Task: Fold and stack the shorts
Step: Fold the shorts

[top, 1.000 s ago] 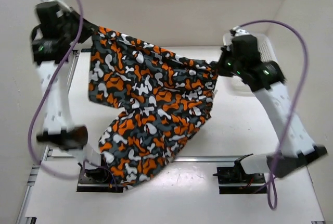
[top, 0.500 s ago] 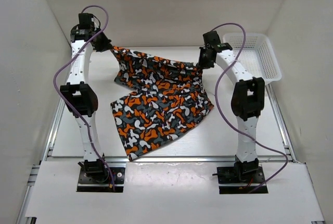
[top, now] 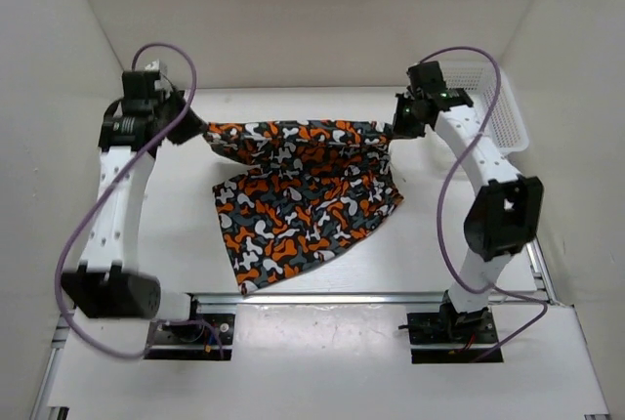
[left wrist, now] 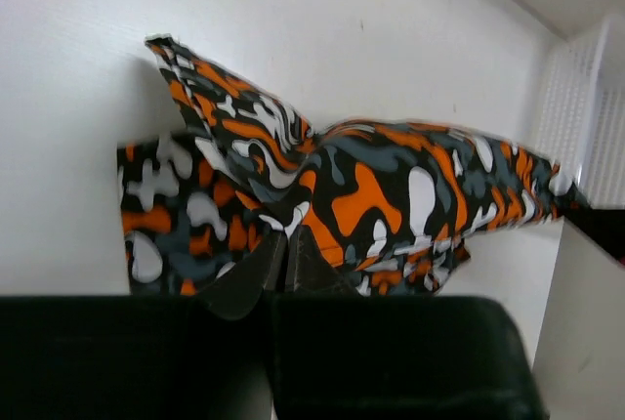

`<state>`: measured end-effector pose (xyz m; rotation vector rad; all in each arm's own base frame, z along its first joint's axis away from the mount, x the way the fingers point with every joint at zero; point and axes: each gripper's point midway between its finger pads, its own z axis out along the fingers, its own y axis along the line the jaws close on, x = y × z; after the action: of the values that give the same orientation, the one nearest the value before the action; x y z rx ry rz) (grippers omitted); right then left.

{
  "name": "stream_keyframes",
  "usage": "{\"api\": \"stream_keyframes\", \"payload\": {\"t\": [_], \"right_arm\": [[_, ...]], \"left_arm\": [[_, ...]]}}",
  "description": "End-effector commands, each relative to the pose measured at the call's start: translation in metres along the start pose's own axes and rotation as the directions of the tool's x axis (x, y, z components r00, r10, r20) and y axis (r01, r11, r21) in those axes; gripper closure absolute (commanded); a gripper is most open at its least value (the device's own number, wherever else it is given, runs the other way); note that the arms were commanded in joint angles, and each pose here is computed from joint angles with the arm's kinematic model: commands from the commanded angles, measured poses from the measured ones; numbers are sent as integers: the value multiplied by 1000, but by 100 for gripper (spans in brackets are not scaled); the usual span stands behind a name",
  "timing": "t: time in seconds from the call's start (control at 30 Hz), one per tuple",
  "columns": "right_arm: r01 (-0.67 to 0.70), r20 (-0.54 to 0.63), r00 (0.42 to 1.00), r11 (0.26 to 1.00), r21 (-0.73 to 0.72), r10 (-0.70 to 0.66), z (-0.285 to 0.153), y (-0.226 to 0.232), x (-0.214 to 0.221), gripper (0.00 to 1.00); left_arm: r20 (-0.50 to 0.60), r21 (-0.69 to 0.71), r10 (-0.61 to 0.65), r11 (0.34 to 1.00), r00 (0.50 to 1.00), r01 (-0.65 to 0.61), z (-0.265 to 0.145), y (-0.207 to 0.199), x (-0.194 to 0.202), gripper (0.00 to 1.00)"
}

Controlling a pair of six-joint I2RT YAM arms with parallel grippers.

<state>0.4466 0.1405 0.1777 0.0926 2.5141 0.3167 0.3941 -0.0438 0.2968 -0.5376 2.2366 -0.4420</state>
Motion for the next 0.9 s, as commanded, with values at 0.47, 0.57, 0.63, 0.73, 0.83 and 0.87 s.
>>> {"api": "stream_keyframes", "payload": {"t": [0.47,0.57,0.63,0.73,0.83,0.87], "right_arm": [[-17,-68,997,994,111,25,-96,-54,130,100],[-60,-101,992,990,131,73,-99,-59,165,100],[-119,-95,986,982,149,134,-105,-64,180,100],[-171,-134,971,969,179,196,-103,-73,214,91],[-184,-162,962,959,217,221,-101,-79,227,24],[-190,-152,962,954,231,228,-101,-82,226,19]], "left_arm": [[-188,-133,-118,987,975,93,-90,77,201,90],[-242,-173,-150,979,959,109,-88,91,226,90],[-273,-198,-171,973,947,119,-87,101,242,90],[-307,-162,-161,980,938,115,-90,94,251,90],[-364,-158,-144,983,920,91,-89,93,259,47],[-379,-157,-137,984,915,82,-91,92,260,37]]}}
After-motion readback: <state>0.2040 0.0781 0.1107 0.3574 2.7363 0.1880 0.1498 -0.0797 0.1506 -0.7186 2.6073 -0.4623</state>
